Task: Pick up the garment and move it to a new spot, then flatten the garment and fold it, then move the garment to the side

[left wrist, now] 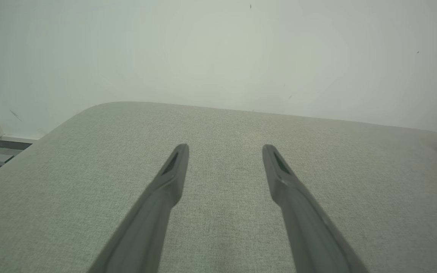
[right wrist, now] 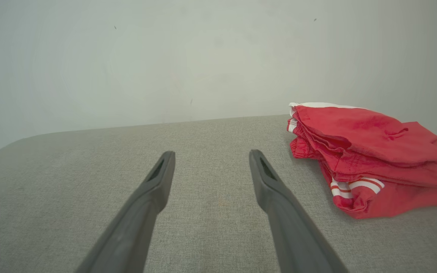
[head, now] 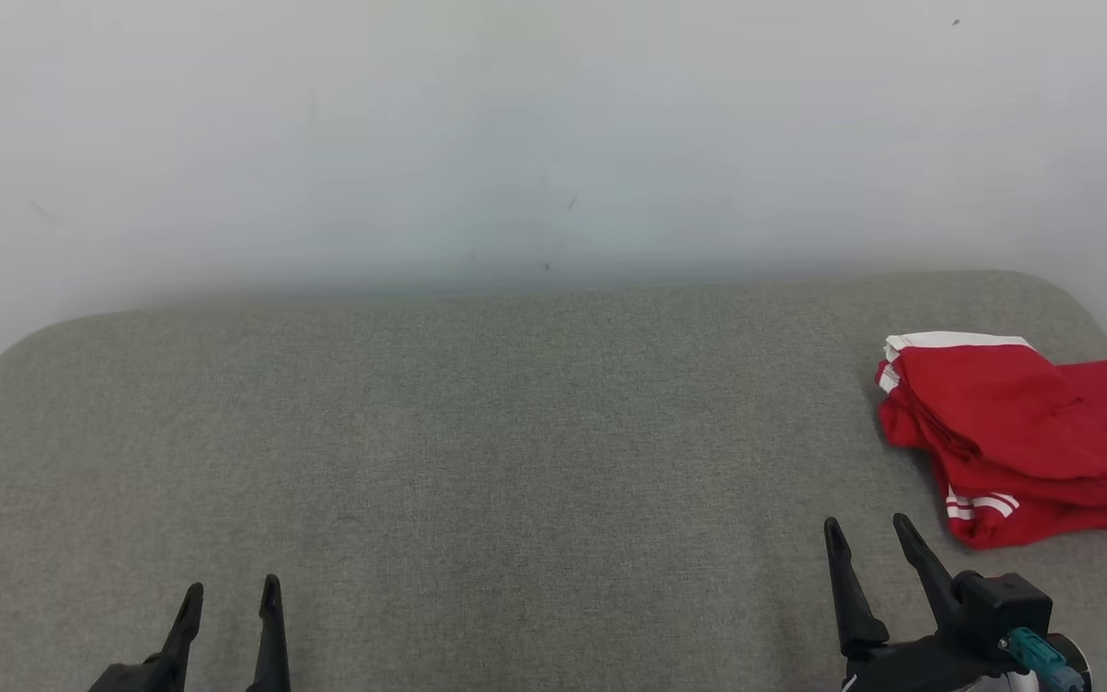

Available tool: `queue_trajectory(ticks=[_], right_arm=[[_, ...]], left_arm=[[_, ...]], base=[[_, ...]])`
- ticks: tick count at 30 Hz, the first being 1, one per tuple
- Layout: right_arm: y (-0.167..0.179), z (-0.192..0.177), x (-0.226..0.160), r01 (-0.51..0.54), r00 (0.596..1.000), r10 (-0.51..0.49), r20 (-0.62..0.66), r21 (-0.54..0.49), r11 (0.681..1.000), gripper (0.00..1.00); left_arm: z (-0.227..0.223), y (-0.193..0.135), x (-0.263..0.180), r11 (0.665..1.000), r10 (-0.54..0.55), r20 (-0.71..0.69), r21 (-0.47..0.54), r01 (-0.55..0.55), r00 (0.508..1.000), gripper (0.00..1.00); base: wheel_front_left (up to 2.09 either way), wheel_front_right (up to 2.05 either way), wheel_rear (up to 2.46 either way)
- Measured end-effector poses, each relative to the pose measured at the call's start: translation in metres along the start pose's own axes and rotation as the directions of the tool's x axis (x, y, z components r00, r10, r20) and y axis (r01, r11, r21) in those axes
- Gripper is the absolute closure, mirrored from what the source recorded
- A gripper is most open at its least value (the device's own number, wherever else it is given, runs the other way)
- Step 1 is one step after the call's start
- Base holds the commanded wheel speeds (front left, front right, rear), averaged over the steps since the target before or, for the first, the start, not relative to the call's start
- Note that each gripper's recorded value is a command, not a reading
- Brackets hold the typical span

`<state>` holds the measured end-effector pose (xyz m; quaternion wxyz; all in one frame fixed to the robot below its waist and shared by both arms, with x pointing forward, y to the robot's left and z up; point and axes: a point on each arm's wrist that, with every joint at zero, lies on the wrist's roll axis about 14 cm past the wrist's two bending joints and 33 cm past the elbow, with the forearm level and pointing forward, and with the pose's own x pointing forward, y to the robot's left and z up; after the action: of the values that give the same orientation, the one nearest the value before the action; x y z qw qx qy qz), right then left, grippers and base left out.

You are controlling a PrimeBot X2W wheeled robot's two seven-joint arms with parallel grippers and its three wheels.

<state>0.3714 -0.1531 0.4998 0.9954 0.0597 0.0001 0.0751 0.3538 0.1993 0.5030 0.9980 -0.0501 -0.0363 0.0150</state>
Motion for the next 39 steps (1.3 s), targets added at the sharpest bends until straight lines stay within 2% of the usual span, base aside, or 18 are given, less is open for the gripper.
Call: queue_trajectory(ticks=[33, 34, 39], right_arm=[[-0.006, 0.005, -0.012, 0.035, 0.999, -0.035, 0.009, 0.034, 0.999, 0.0], [-0.005, 0.005, -0.012, 0.034, 0.999, -0.034, 0.01, 0.035, 0.999, 1.0], [-0.008, -0.023, -0.024, 0.052, 0.996, -0.049, -0.071, 0.044, 0.998, 1.0]], left_arm=[[0.0, 0.001, -0.001, 1.0, -0.01, -0.001, 0.003, 0.01, 1.0, 0.0], [-0.001, 0.001, -0.001, 1.0, -0.01, -0.002, 0.003, 0.01, 1.0, 1.0], [-0.025, 0.002, -0.013, 1.0, 0.001, -0.081, -0.008, -0.002, 0.997, 1.0]], base=[[0.0, 0.0, 0.0], [0.0, 0.0, 0.0], [0.0, 0.0, 0.0]])
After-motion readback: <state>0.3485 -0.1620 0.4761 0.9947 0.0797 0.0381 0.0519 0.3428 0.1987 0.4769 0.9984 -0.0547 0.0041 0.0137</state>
